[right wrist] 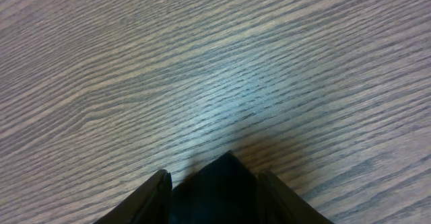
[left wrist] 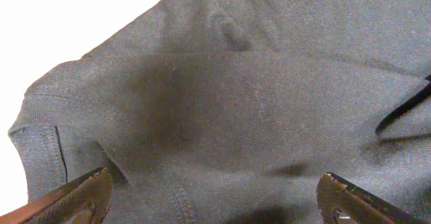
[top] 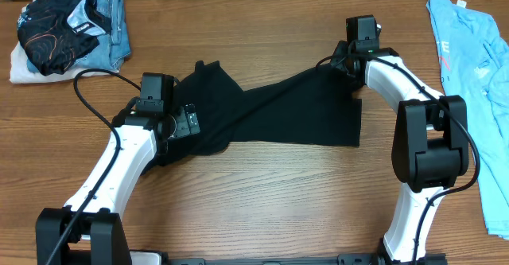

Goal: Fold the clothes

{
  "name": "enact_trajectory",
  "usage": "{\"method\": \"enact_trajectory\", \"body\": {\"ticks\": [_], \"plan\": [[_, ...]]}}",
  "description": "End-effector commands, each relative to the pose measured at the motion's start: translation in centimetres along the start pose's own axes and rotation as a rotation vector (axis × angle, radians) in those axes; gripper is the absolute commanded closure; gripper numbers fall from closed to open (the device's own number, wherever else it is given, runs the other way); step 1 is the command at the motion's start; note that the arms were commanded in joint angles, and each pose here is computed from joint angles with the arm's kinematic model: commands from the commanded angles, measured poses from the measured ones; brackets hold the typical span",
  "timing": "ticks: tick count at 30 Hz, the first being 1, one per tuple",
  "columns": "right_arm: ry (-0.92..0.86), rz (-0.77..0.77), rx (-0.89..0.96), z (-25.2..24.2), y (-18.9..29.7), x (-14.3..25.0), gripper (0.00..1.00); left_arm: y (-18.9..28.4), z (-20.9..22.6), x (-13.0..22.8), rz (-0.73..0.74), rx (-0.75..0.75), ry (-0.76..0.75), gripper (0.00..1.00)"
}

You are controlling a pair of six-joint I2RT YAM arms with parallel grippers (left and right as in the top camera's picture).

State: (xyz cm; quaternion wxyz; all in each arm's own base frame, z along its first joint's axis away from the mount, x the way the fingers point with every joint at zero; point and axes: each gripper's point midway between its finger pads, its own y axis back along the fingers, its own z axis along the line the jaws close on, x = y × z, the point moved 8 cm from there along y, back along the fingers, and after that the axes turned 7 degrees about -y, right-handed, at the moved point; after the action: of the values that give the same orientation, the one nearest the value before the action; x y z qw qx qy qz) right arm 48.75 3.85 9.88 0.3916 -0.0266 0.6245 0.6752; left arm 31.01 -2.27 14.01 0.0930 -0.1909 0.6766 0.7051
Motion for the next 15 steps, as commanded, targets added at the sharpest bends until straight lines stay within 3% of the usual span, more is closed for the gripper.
{"method": "enact_trajectory", "body": {"ticks": [1, 15], "plan": [[0.000, -0.026, 0.000, 0.2, 0.0, -0.7, 0.54, -0.3, -0.1, 0.2, 0.008, 0.004, 0.014, 0.00], [-0.002, 0.006, 0.022, -0.3, -2.5, 0.7, 0.52, -0.3, -0.1, 0.1, 0.004, 0.005, 0.014, 0.00]]}}
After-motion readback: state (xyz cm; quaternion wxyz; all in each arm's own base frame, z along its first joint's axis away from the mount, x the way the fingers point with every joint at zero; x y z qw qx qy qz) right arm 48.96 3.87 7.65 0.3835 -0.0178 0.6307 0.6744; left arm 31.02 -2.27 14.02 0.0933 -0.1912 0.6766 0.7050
